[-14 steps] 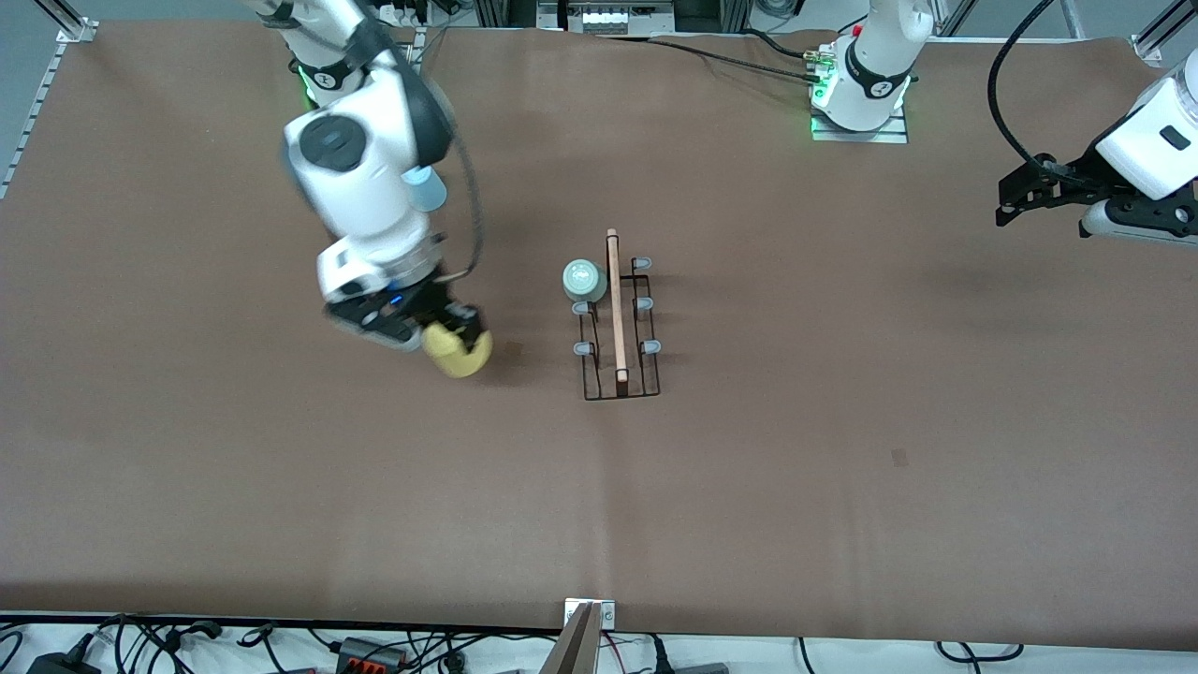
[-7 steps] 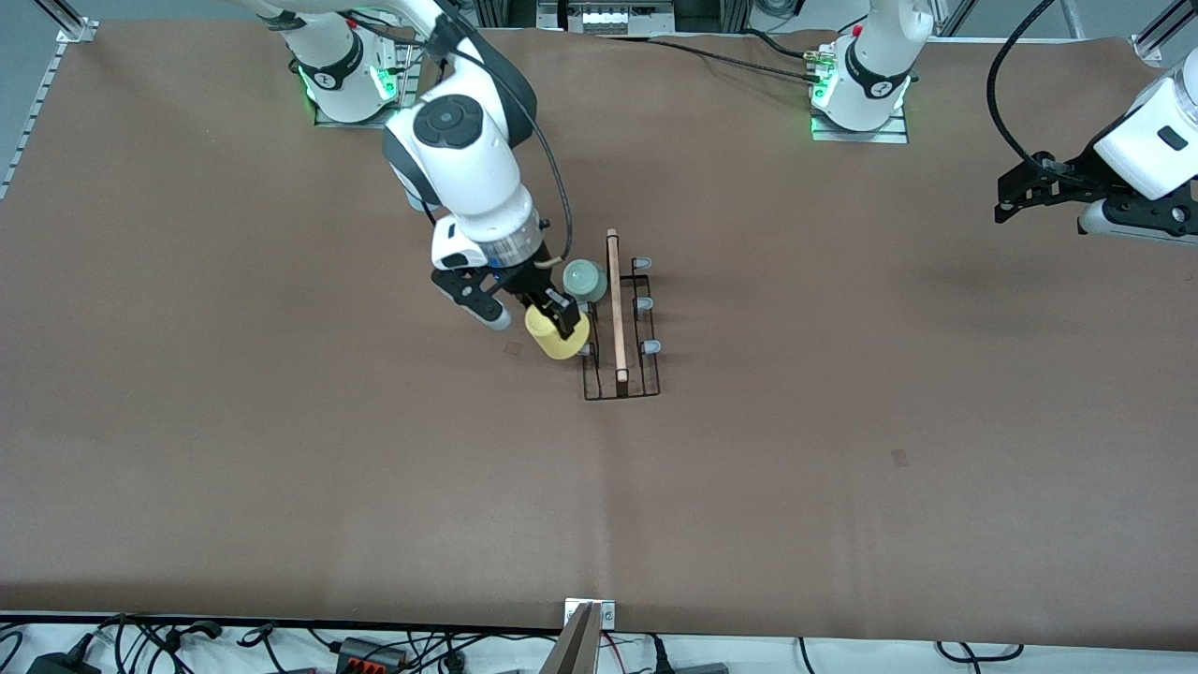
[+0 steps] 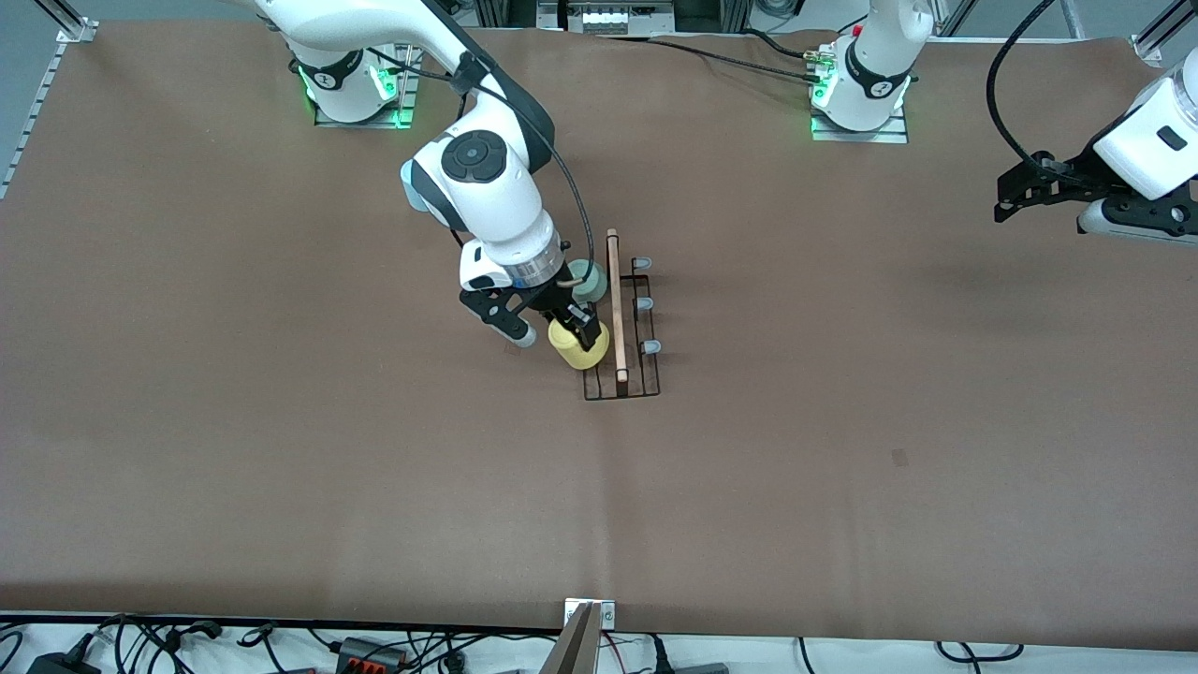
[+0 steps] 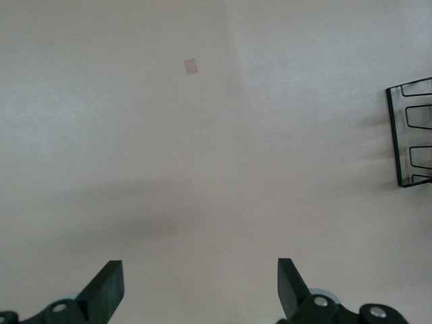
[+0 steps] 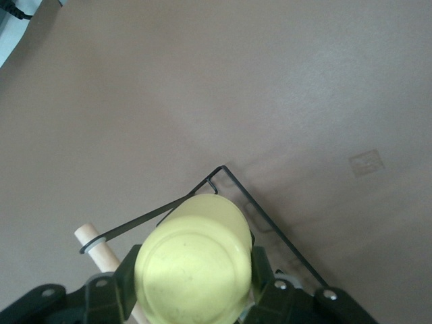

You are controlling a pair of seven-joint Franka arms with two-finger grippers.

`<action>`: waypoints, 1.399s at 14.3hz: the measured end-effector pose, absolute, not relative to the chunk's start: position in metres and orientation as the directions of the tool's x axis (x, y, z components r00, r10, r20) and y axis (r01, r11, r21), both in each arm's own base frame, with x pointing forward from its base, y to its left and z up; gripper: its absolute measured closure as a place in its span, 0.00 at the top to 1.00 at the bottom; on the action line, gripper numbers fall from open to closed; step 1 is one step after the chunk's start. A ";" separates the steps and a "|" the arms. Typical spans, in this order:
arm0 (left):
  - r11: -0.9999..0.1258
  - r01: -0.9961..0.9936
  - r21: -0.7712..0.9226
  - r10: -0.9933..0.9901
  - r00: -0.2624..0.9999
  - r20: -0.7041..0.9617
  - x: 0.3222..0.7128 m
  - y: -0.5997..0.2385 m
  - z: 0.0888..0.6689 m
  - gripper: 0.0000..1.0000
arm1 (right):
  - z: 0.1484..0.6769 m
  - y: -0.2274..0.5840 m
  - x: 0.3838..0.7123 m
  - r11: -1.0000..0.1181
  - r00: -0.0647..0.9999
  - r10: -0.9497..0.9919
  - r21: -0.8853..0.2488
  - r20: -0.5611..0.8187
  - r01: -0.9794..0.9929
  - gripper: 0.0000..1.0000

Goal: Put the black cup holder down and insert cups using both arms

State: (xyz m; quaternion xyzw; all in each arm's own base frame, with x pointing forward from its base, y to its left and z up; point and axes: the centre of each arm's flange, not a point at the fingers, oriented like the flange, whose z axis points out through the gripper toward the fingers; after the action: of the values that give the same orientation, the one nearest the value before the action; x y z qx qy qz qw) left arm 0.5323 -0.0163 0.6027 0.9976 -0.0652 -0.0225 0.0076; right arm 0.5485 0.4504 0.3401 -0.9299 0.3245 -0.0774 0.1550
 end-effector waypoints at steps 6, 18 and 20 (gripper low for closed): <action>-0.991 -0.130 0.019 -0.131 0.990 -0.045 0.532 -0.017 0.603 1.00 | 0.364 0.427 0.568 -0.747 0.772 -0.631 -0.330 0.080 -0.577 1.00; -0.990 -0.137 0.027 -0.138 0.989 -0.044 0.532 -0.022 0.603 1.00 | 0.583 0.060 0.585 -0.926 0.922 -0.377 -0.004 0.085 -0.378 1.00; -0.991 -0.131 0.027 -0.132 0.990 -0.044 0.532 -0.022 0.603 1.00 | 0.605 -0.011 0.573 -0.954 0.953 -0.296 0.024 0.064 -0.298 1.00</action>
State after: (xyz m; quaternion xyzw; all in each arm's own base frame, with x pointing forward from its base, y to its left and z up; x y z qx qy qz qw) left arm 0.5319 -0.0219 0.6033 0.9975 -0.0660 -0.0226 0.0121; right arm 0.5733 -0.0107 0.6051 -0.9881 0.1501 -0.0299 -0.0167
